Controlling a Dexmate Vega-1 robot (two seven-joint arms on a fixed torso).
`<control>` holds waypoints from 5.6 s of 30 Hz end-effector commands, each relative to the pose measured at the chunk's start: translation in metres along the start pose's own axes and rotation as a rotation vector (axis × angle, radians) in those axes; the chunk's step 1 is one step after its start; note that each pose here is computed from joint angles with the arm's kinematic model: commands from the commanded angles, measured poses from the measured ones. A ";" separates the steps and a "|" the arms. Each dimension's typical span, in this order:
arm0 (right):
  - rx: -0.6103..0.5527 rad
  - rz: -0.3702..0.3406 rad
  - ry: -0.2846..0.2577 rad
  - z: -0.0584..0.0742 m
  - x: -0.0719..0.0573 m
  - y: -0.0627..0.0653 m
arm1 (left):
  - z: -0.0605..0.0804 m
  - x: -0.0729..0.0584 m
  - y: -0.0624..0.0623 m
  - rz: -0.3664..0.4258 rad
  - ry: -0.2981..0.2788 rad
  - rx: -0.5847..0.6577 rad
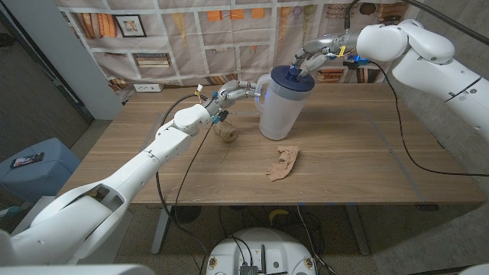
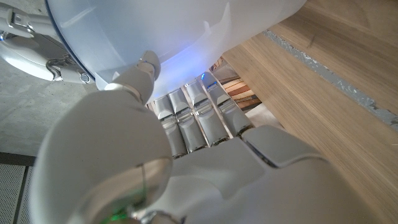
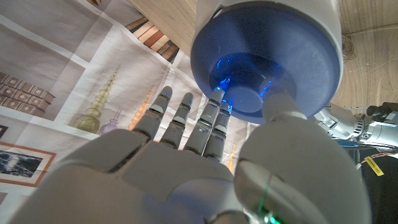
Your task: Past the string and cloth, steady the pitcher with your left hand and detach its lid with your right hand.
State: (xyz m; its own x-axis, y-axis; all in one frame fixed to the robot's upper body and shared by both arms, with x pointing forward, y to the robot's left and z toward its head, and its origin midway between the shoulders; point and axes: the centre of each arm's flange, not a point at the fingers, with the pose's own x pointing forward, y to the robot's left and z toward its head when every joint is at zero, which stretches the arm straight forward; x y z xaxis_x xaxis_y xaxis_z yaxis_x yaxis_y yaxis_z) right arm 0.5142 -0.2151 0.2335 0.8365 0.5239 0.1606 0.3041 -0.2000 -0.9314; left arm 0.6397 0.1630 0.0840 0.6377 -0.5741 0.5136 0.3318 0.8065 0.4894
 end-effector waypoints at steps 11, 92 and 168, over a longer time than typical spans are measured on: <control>-0.012 -0.061 0.006 0.007 -0.001 0.003 | 0.000 0.001 0.000 -0.005 -0.004 0.000; 0.094 -0.106 -0.015 -0.011 -0.005 0.003 | -0.004 0.001 0.000 -0.015 0.010 0.003; 0.105 -0.116 -0.024 -0.015 -0.015 -0.009 | -0.006 -0.007 -0.005 0.007 0.018 0.005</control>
State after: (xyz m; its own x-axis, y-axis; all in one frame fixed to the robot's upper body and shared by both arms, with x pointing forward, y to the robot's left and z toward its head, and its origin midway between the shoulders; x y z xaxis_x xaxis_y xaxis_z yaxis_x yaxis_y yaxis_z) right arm 0.5063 -0.2328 0.2445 0.7884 0.5541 0.2672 0.3522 -0.0505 -0.9346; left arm 0.6382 0.1631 0.0748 0.6489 -0.5718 0.5020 0.3274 0.8053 0.4942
